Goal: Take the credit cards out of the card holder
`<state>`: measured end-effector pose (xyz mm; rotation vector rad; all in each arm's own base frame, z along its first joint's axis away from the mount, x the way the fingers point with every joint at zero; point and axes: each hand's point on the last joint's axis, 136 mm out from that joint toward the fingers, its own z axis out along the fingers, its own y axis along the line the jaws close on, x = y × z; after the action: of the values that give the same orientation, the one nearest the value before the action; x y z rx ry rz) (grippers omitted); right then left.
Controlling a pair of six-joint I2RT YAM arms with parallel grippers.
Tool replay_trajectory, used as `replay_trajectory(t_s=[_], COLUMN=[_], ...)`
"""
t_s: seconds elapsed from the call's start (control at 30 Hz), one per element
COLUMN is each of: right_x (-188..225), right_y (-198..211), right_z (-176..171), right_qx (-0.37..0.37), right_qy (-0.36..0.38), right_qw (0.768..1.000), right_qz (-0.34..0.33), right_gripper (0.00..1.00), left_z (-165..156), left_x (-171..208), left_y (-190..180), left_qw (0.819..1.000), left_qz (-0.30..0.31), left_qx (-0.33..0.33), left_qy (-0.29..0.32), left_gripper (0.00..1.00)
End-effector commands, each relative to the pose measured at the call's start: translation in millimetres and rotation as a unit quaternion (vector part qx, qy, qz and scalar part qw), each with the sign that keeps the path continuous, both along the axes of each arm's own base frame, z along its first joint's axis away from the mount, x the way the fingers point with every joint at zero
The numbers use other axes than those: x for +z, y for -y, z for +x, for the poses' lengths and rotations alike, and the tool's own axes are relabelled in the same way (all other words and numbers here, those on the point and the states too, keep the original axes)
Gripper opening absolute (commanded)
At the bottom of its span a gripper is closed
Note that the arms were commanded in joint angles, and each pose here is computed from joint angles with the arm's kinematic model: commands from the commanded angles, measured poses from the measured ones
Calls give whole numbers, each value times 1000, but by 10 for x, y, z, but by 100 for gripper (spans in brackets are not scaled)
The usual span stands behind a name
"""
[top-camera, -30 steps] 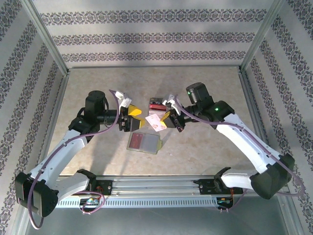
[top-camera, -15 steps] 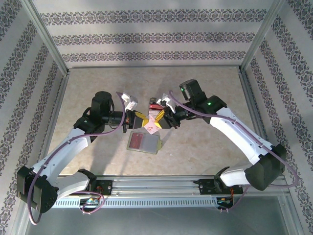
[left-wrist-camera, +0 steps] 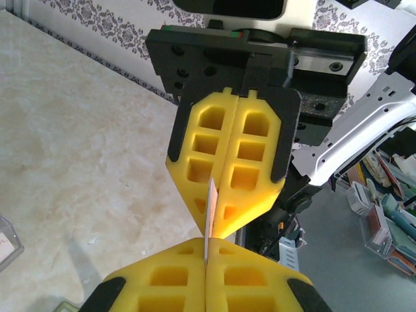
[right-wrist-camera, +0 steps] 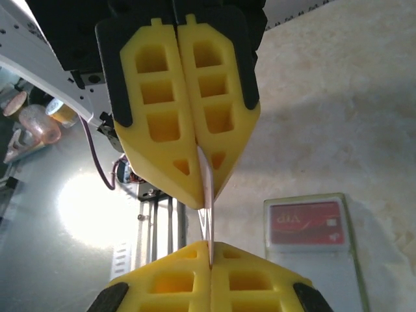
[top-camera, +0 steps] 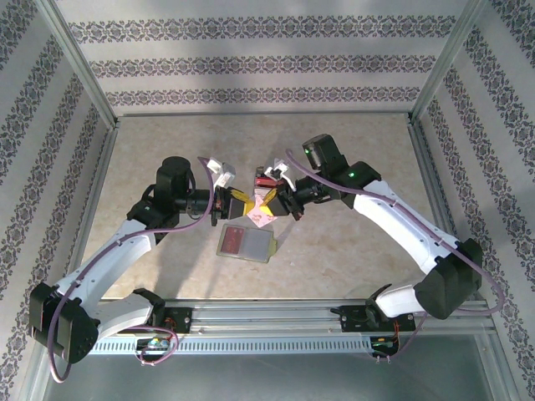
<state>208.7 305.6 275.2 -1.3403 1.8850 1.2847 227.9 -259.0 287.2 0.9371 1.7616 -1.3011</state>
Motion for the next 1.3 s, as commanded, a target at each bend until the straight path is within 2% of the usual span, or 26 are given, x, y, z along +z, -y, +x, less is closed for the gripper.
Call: replay_trajectory(t_s=[0.0,0.03,0.13,0.23,0.33,0.43,0.57,0.73,0.83,1.03,1.27], right_x=[57,40,-87,-238,-385,-529,-720,-924,-1042,-1345,-1525], right_y=[1,30,140,251,338,395,431,399,331,222,171], right_z=[6,39,180,341,532,725,986,1228,1321,1472,1587], right_qx=[4,-5,-32,-50,-63,-64,-55,-27,-9,23,41], right_qy=[22,34,70,97,124,147,178,209,216,230,237], right_qw=[1000,999,994,985,970,953,927,897,886,864,854], right_qz=[-6,-18,-73,-135,-199,-256,-325,-389,-410,-448,-462], right_gripper=[0,0,0,0,0,0,0,0,0,0,0], left_z=[5,34,145,259,310,275,160,82,65,60,53], left_x=[92,58,-90,-239,-397,-555,-780,-969,-1044,-1092,-1112], left_y=[8,-22,-209,-526,-873,-1223,-1554,-1804,-1936,-1987,-1994], left_qw=[999,999,992,970,941,907,871,838,817,807,806], left_qz=[-7,4,54,106,139,163,182,187,191,193,199], left_qx=[11,27,103,205,302,386,456,512,544,556,556], left_qy=[33,35,52,74,68,46,12,-16,-27,-36,-38], left_gripper=[22,44,64,70,76,78,78,80,83,85,86])
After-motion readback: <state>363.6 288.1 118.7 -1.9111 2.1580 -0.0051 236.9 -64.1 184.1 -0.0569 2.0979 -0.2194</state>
